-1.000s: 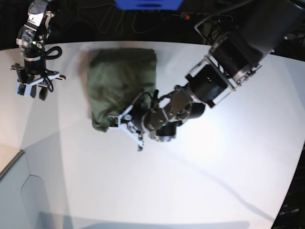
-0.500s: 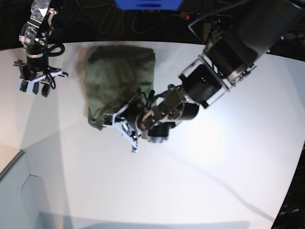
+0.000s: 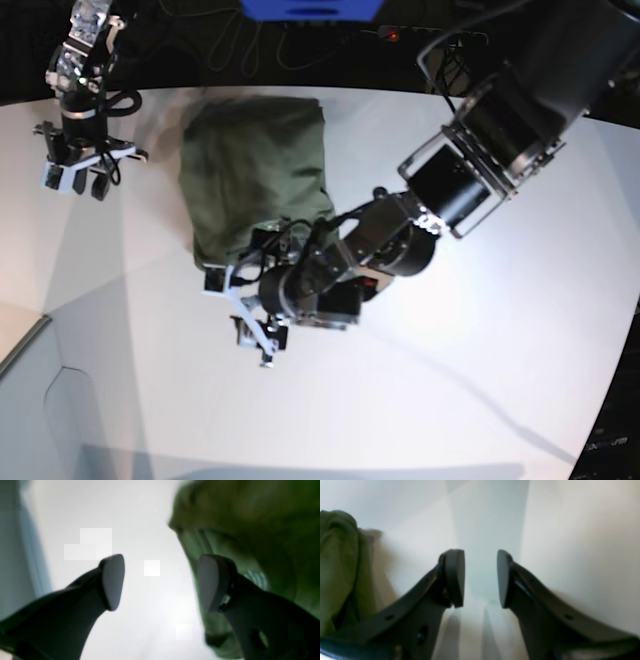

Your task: Layout the t-shirt on the table in an organized manner, then fold the t-shirt properly

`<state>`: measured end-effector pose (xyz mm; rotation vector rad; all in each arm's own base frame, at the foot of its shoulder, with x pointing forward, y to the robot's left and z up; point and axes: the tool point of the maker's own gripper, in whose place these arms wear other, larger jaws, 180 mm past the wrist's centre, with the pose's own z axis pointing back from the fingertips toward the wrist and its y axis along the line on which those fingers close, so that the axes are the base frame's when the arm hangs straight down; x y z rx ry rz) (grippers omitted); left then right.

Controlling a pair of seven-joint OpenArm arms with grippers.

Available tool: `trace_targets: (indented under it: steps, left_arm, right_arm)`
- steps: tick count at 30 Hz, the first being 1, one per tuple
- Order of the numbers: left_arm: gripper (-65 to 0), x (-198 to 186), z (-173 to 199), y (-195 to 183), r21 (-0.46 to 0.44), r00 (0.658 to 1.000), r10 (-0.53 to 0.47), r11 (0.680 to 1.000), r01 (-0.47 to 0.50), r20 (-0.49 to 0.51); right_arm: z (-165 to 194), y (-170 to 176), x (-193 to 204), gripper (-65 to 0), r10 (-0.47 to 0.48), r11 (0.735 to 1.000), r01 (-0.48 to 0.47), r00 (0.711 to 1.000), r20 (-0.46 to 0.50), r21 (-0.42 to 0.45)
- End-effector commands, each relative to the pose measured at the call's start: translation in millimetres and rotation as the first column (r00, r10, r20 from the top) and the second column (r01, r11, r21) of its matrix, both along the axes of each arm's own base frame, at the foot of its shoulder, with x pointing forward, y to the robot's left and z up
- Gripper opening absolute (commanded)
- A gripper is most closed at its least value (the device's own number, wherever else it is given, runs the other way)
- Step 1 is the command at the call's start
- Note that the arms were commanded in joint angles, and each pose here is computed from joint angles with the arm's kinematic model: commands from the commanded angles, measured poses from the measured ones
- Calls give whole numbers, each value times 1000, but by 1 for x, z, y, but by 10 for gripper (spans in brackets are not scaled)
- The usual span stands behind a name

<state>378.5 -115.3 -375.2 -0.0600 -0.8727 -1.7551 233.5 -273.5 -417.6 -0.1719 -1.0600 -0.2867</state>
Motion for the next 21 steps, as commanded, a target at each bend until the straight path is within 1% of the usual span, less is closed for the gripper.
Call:
trace_targets:
  steps: [1, 2, 4, 6, 7, 9, 11, 14, 15, 17, 18, 19, 21]
  left_arm:
    - [-209, 12, 25, -3, -33, 998, -3, 999, 5, 62]
    - [-209, 15, 34, 0, -52, 997, 2, 999, 2, 82]
    - [-209, 16, 42, 10, -108, 995, 51, 993, -42, 81]
    - [-210, 25, 60, 25, -207, 986, 148, 970, -130, 73]
    - [-210, 29, 66, 36, -260, 977, 208, 947, -187, 57]
    - [-210, 35, 75, 65, -347, 944, 328, 889, -300, 26]
    - [-211, 32, 78, 93, -400, 907, 421, 831, -387, -3]
    - [-211, 15, 66, 135, -428, 843, 534, 750, -503, -56]
    - [-212, 8, 62, 149, -428, 821, 566, 727, -537, -68]
    - [-220, -15, 45, 178, -387, 763, 638, 681, -622, -104]
    - [-236, -28, 39, 190, -366, 737, 666, 661, -655, -115]
    - [-263, -40, 36, 201, -346, 712, 692, 643, -683, -118]
    - [-323, -64, 29, 217, -313, 675, 727, 616, -723, -129]
  right_arm:
    - [20, -9, 4, -430, -18, 999, 20, 997, 69, -26]
    - [22, -13, 1, -431, -39, 999, 41, 996, 76, -28]
    - [28, -22, -9, -431, -87, 995, 90, 993, 84, -33]
    - [28, -27, -26, -432, -120, 992, 123, 990, 69, -43]
    - [27, -29, -33, -433, -129, 990, 132, 990, 58, -47]
    - [24, -31, -51, -435, -132, 989, 134, 991, 25, -64]
    - [22, -32, -68, -462, -127, 989, 126, 992, -10, -82]
    - [16, -31, -94, -561, -123, 989, 116, 990, -70, -91]
    - [12, -30, -103, -588, -130, 989, 123, 988, -86, -77]
    - [5, -29, -123, -635, -163, 987, 163, 982, -95, -10]
    - [0, -28, -134, -650, -181, 983, 184, 978, -105, 20]
    - [-4, -27, -142, -650, -196, 978, 202, 974, -110, 47]
    - [-13, -20, -153, -650, -194, 976, 205, 971, -138, 75]
